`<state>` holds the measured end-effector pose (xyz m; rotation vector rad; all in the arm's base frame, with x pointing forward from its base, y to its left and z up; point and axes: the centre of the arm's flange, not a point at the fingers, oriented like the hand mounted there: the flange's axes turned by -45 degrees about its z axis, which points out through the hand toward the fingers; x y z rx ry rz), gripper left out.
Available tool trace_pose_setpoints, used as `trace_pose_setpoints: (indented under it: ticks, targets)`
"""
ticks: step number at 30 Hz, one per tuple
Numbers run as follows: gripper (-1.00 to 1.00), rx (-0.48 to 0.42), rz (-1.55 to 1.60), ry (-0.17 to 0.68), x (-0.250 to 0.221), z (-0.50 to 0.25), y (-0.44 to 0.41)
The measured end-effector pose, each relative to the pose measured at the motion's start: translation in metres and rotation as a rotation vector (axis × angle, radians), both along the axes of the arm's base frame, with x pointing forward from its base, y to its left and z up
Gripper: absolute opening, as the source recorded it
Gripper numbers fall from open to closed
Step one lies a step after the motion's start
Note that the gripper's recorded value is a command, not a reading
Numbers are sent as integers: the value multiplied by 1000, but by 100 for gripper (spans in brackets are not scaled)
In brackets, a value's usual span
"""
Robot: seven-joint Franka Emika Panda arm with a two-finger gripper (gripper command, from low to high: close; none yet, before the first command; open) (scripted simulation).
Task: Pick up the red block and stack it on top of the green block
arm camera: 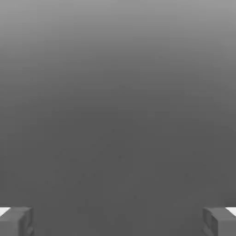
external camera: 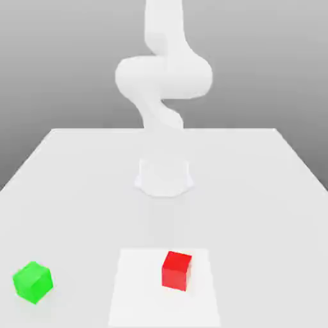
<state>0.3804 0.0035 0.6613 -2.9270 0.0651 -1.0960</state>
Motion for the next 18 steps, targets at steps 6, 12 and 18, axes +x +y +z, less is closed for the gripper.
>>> trace_pose_setpoints:
  ticks: [6,12,18]
  targets:
    - [0,45,-65,220,58,-142,8]
    - [0,75,-136,430,67,-281,15]
    - [0,90,-214,637,34,-410,22]
